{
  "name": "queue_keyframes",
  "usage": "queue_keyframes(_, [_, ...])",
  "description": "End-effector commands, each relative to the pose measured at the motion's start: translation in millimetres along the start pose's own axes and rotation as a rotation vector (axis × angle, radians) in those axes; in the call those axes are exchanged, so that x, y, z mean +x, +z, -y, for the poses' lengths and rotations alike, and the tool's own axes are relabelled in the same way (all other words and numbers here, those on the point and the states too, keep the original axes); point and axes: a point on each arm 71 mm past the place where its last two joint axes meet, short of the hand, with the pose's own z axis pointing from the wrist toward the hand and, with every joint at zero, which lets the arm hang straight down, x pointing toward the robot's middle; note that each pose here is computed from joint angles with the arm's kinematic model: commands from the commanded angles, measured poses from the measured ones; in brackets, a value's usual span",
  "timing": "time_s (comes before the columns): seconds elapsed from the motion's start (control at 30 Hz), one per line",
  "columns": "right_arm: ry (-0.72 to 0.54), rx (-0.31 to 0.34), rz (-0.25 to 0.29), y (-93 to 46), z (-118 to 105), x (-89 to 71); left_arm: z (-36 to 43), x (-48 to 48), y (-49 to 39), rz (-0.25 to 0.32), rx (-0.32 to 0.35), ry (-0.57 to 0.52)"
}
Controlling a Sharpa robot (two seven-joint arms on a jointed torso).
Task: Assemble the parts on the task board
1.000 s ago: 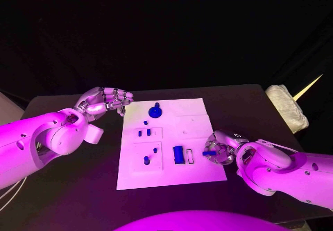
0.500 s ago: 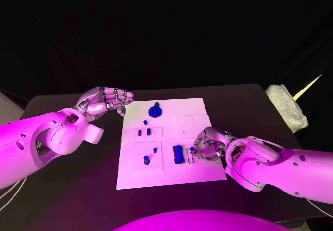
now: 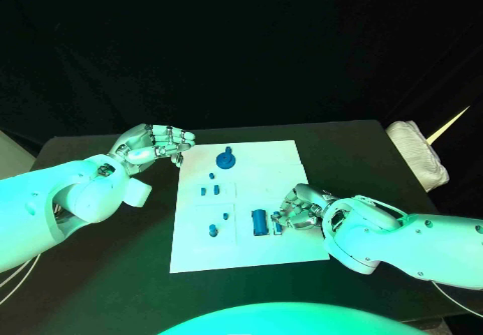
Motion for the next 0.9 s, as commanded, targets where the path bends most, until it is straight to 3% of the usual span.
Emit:
queue_keyframes(0.03, [-0.025, 0.001, -0.03, -0.1, -0.6, 3.9, 0.8, 2.3, 0.2, -0.019, 0.003, -0.005])
queue_keyframes(0.37, [-0.059, -0.008, -0.023, 0.5, -0.2, 3.2, 0.6, 2.5, 0.2, -0.022, 0.0, -0.005])
queue_keyframes(0.73, [-0.083, -0.017, -0.057, 0.2, -2.1, 9.4, 0.5, 2.2, 0.0, -0.021, -0.001, -0.005])
queue_keyframes(0.9, [-0.068, -0.033, -0.025, -1.4, -3.8, 8.1, 0.5, 2.0, -0.1, -0.021, -0.001, -0.005])
